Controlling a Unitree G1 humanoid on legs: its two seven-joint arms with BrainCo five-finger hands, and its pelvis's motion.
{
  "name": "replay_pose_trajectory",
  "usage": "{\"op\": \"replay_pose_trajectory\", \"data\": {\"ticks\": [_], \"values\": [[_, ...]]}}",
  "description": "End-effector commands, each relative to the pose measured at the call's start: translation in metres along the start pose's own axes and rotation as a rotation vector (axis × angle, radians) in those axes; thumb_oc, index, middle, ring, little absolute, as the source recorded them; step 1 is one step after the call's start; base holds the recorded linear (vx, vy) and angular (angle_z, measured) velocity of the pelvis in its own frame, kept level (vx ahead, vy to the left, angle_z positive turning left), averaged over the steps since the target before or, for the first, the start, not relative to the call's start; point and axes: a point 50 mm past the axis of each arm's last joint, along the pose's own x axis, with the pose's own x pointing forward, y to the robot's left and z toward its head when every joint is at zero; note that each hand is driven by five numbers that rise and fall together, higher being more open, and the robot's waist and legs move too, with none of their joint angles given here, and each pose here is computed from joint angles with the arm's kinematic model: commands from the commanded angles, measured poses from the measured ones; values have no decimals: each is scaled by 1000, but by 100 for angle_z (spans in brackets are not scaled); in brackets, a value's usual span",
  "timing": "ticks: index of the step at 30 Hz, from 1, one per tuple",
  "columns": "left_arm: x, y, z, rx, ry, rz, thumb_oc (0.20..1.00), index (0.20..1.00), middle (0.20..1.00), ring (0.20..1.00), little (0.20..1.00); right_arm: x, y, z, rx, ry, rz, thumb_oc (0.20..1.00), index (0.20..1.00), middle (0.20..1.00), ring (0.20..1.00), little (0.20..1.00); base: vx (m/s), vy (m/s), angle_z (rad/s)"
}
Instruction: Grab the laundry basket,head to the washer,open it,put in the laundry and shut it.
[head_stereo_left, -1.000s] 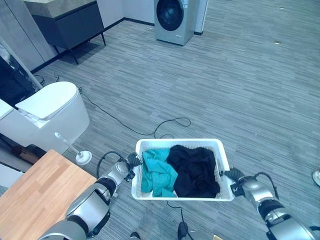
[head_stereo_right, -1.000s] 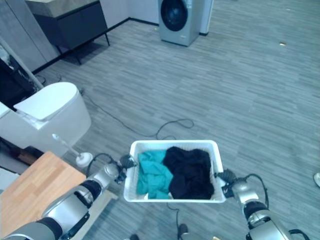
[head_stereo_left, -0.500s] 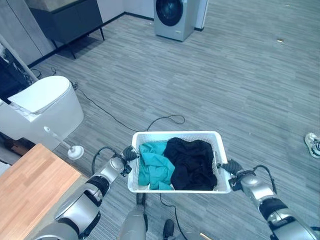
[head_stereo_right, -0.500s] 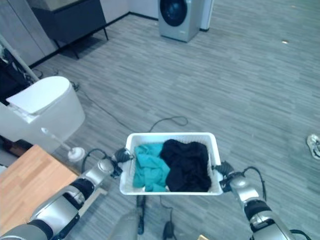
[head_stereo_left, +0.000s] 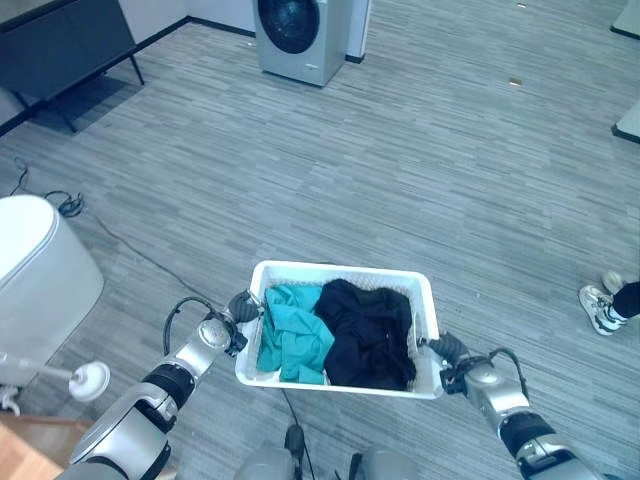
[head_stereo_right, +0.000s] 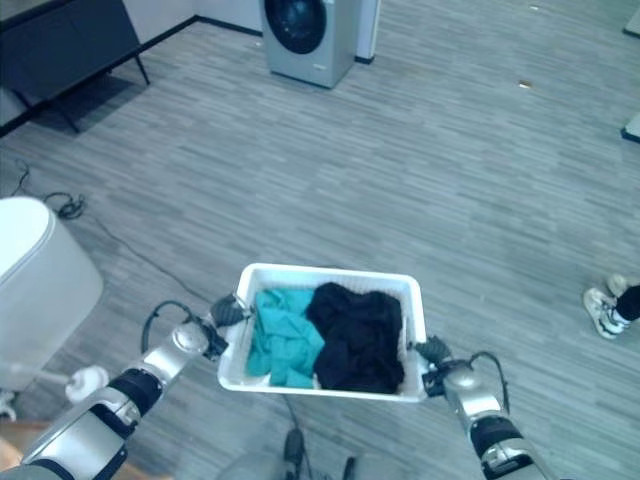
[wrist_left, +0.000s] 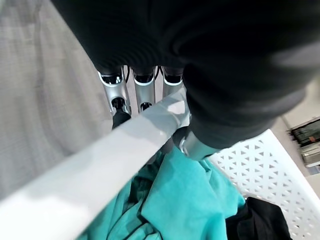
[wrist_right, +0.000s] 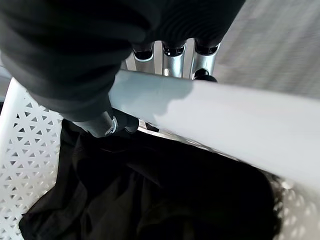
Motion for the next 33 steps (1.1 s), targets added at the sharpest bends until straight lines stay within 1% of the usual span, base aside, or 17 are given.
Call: {"op": "replay_pose_trajectory", "data": {"ticks": [1, 4, 8, 10, 11, 14, 15, 19, 23, 27, 33], "values": [[6, 16, 41, -84, -173, 45, 200, 200, 200, 200, 200, 3, -12, 59, 2, -224, 36, 200, 200, 200, 200, 200, 744, -157, 76], [11, 15, 50, -58, -178, 43, 200, 200, 200, 200, 200, 4, -20, 75, -28, -251, 16, 200, 200, 200, 200, 200, 637, -146, 77], [14, 8, 47, -63, -154, 32, 200, 200, 200, 200, 200, 7, -15, 83, -55, -260, 33, 200, 200, 200, 200, 200, 565, -126, 101], [13, 2, 43, -74, -146, 15, 200, 200, 200, 200, 200, 7, -13, 79, -52, -245, 42, 200, 200, 200, 200, 200, 593, -198, 100], [13, -6, 35, -83, -116, -5, 200, 200, 200, 200, 200, 8, -9, 75, -61, -230, 60, 200, 200, 200, 200, 200, 512, -216, 59], [12, -9, 30, -98, -97, -12, 200, 200, 200, 200, 200, 9, -11, 66, -25, -199, 46, 200, 200, 200, 200, 200, 488, -297, 48], [10, -5, 28, -128, -101, -7, 200, 200, 200, 200, 200, 7, -5, 63, 10, -210, 60, 200, 200, 200, 200, 200, 381, -386, 76], [11, -7, 41, -146, -141, -22, 200, 200, 200, 200, 200, 7, -4, 58, 21, -196, 46, 200, 200, 200, 200, 200, 376, -281, 6], [11, -6, 51, -131, -171, -15, 200, 200, 200, 200, 200, 5, -2, 56, 21, -204, 47, 200, 200, 200, 200, 200, 400, 36, 11], [13, -4, 56, -118, -178, -14, 200, 200, 200, 200, 200, 8, -3, 51, 42, -197, 14, 200, 200, 200, 200, 200, 595, 136, -34], [11, -5, 42, -136, -147, -10, 200, 200, 200, 200, 200, 12, 1, 49, 44, -164, 17, 200, 200, 200, 200, 200, 565, 202, -44]]}}
